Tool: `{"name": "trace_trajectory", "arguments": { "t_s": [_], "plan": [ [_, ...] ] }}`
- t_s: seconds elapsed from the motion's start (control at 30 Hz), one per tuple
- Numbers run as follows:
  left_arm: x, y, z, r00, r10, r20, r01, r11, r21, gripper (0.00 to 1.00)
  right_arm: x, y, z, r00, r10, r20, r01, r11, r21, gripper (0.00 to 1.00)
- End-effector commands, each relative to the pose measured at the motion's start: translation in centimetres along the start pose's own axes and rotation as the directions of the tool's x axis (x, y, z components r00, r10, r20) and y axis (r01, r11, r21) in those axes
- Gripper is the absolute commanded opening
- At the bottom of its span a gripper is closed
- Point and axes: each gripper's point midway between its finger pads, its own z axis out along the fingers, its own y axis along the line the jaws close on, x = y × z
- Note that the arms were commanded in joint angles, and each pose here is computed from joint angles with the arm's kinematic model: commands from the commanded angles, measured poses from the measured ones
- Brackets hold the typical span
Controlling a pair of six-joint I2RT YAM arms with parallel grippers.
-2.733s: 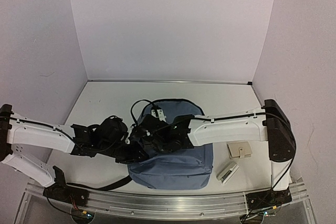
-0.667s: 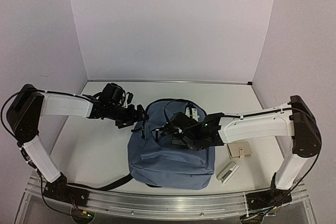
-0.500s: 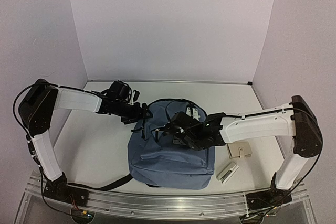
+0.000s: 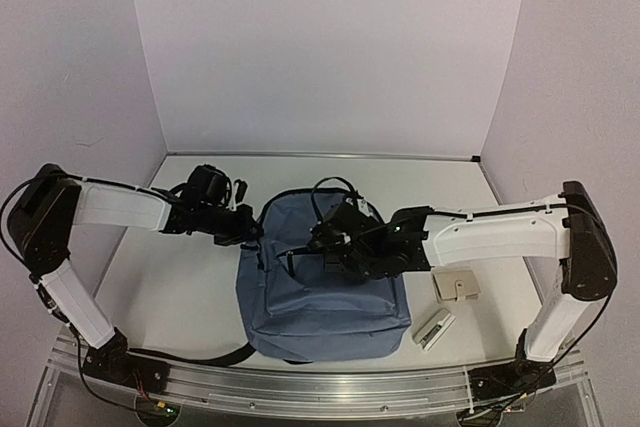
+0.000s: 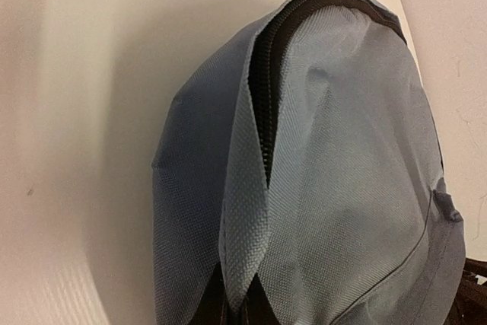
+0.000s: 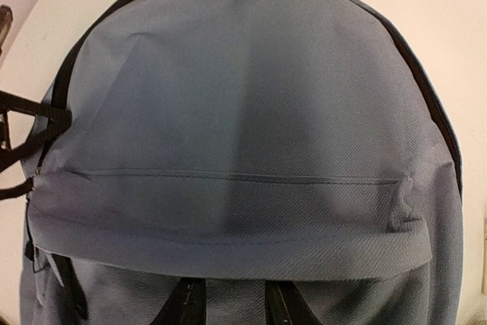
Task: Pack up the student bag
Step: Unzip the student bag at the center of the board.
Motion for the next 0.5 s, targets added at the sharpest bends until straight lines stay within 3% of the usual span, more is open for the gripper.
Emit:
{"name": "trace_trajectory", "arguments": {
  "t_s": [0.0,0.2,0.47],
  "plan": [
    [0.4,-1.4,-3.6,0.987,-0.132,0.096,0.121,0.987,0.106,0.0,-1.9,5.1,-3.7,0.998,-0.057,0.025,0.06,0.987,-0.149,0.33],
    [3.5,-0.6,-4.8,0.976,-0.208,0.068,0.198,0.972,0.127,0.0,0.4,10.2,-6.0,0.989,-0.148,-0.024,0.134,0.944,-0.301,0.41],
    [3.4,-0.9,-6.0,0.978,-0.192,0.082,0.181,0.976,0.122,0.0,4.9,12.4,-5.3,0.967,-0.2,-0.159,0.127,0.916,-0.38,0.37]
  ]
}}
